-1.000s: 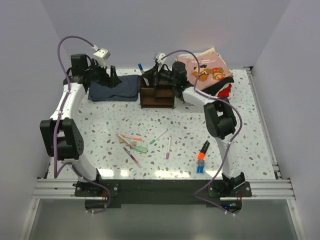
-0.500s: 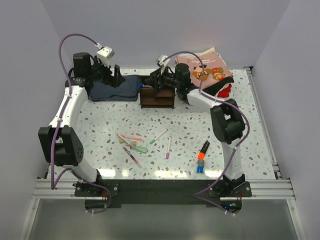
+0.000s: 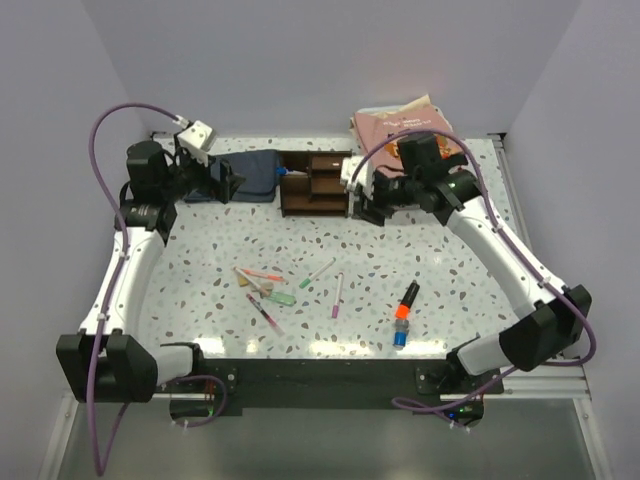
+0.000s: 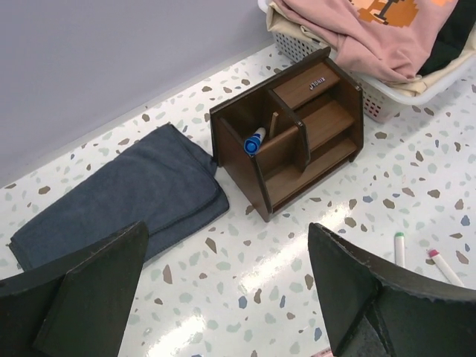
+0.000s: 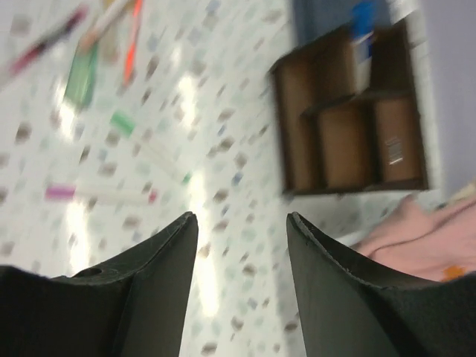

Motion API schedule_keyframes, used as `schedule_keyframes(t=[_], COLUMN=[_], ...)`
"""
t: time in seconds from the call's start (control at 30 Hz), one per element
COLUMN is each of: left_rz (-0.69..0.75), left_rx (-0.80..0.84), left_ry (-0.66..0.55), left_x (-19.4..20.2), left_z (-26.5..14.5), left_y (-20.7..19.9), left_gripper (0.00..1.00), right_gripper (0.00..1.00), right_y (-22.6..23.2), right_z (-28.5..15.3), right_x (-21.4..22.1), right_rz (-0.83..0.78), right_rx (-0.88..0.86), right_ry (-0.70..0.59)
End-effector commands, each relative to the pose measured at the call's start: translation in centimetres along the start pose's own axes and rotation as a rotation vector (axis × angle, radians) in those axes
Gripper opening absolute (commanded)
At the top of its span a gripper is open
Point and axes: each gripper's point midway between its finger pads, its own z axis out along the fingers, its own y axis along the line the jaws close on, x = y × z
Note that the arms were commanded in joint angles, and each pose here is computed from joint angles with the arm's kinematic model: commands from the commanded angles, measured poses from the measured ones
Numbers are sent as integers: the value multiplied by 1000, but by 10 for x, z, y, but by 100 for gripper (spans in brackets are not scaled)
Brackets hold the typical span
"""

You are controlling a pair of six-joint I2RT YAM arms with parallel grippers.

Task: Sort the stationery into containers
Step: Pick up the pen from the center of the board.

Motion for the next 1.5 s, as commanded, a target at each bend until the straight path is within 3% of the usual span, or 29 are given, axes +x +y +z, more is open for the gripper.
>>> schedule_keyframes(t=[0.0, 0.13, 0.23, 0.33, 0.63, 1.47], left_rz=[60, 69, 67, 61, 78, -11], left_rx=[-20, -65, -91, -106, -149, -107], left_ry=[-18, -10, -20, -19, 9, -26], left_x=[6, 18, 17, 16, 22, 13], left_z=[-14, -19, -25, -33, -51, -47], left_y=[-4, -2, 1, 1, 1, 8], left_gripper=[94, 95, 95, 95, 95, 95], right_gripper=[54, 53, 51, 50, 50, 49], right_y=[105, 123, 138, 152, 170, 178], right_z=[-36, -41, -37, -38, -39, -13], right_x=[116, 150, 169, 184, 214, 269], right_rz=[-245, -451, -631, -696, -694, -594], right_rx=[-572, -713, -779, -847, -933, -869], right_ry=[403, 556, 608, 619, 656, 698])
